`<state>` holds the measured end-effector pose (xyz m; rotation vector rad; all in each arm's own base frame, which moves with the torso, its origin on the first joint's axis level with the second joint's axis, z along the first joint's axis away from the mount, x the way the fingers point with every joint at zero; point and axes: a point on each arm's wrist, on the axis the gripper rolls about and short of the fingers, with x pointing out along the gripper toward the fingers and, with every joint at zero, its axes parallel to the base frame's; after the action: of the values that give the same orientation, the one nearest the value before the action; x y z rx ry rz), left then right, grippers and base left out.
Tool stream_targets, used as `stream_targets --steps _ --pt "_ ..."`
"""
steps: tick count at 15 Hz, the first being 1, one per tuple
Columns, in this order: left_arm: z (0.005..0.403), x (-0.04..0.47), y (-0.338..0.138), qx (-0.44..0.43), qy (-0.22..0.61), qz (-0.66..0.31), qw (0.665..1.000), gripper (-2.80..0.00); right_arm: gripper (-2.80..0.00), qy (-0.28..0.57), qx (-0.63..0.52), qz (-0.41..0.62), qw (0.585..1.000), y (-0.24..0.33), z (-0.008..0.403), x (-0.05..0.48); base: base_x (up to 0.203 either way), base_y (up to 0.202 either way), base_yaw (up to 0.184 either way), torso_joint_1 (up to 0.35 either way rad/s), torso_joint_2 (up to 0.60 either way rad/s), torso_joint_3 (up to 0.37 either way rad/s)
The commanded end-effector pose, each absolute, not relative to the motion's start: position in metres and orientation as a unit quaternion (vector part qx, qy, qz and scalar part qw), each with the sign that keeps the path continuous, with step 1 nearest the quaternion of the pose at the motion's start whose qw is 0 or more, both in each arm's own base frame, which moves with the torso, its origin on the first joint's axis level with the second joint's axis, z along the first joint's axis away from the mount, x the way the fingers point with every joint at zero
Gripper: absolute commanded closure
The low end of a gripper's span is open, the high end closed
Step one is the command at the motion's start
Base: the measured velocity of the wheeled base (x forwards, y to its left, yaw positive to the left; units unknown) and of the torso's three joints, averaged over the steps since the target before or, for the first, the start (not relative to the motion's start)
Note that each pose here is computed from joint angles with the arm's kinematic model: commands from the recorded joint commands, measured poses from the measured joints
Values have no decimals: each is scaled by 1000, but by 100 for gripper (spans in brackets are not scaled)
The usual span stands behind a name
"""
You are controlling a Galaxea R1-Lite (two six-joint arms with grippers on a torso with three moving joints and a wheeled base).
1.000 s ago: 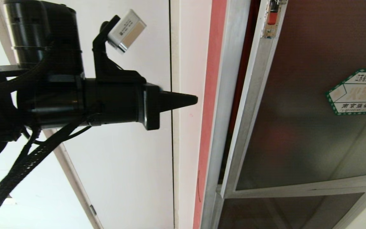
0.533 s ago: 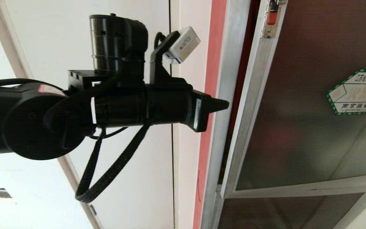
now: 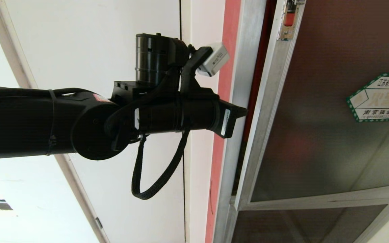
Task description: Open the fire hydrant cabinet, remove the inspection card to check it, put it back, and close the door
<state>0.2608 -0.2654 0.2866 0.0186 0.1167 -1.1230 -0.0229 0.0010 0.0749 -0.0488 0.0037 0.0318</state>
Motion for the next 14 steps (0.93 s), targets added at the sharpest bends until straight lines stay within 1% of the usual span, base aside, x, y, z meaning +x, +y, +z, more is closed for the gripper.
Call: stream_targets --steps 1,2,8,12,14 --pt "281 267 -271 18 54 -527 848 0 0 3 -25 16 1000 1 74 -23 0 0 0 0 0 0" --pt "280 270 -274 23 52 -518 853 0 0 3 -25 16 1000 1 74 -23 0 0 0 0 0 0" --pt "278 276 -282 41 39 -505 861 0 0 3 -25 16 1000 1 74 -23 0 0 0 0 0 0" --pt "275 272 -289 44 39 -511 858 0 0 3 -24 16 1000 1 74 -23 0 0 0 0 0 0" --pt "275 275 -294 40 19 -512 858 0 0 3 -24 16 1000 1 74 -23 0 0 0 0 0 0"
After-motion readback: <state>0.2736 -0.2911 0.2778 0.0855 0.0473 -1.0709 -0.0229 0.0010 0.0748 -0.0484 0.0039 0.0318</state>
